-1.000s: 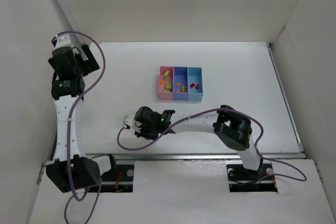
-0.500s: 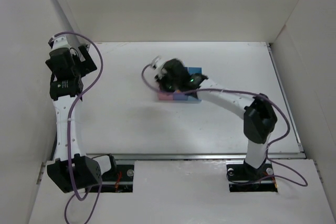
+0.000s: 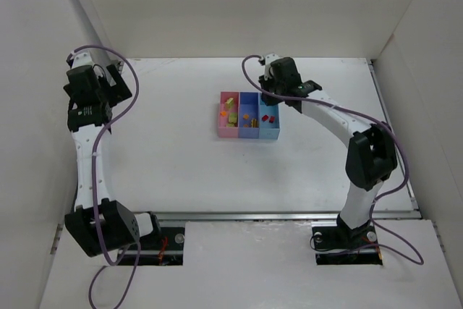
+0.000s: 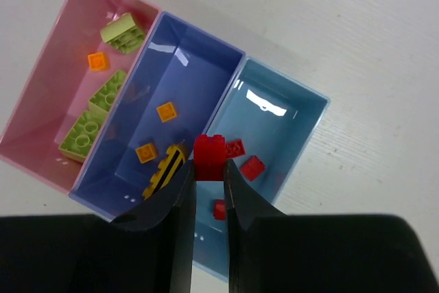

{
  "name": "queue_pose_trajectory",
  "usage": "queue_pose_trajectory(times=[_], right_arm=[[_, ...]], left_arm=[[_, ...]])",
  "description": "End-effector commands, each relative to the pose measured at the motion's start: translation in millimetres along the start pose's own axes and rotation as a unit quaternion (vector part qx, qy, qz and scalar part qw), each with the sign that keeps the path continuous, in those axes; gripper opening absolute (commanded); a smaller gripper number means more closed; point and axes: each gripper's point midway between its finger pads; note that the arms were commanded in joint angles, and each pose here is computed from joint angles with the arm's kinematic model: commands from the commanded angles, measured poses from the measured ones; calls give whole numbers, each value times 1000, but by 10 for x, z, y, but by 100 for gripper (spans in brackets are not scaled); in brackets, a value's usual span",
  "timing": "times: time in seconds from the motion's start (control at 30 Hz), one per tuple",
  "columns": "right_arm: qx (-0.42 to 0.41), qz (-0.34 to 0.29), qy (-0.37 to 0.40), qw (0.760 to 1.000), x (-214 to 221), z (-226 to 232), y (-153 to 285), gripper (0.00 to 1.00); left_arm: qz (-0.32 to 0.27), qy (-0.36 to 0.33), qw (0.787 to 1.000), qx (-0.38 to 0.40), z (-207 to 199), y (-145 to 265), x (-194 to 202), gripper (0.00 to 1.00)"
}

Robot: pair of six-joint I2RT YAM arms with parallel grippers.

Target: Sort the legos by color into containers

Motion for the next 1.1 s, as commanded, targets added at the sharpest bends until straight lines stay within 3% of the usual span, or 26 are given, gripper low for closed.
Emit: queue_pose_trajectory(times=[0.0,0.13,0.3,0.63,1.07], right_arm=[[-15,0,-11,1000,29,104,-105,0],[8,34,-24,999,265,47,-228,5],[7,30,-38,999,328,21,-258,6],[12,36,-42,998,323,10,-258,50],[3,6,-42,999,144,-11,-74,62]], left_arm=[[-24,8,1000,11,-53,7,-167,99],[-24,8,1000,11,-57,-15,-180,99],[-17,8,1000,14,-73,-66,-167,99],[-10,7,1000,24,-106,-94,-135,99],[-18,8,999,30,-129,-32,-176,99]])
Point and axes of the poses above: each gripper's point midway between its finger pads, its own y axis back along the fingers, its own z axis along the line the jaws close on, x = y × z, and after that the axes turned 3 degrees about y, right-handed
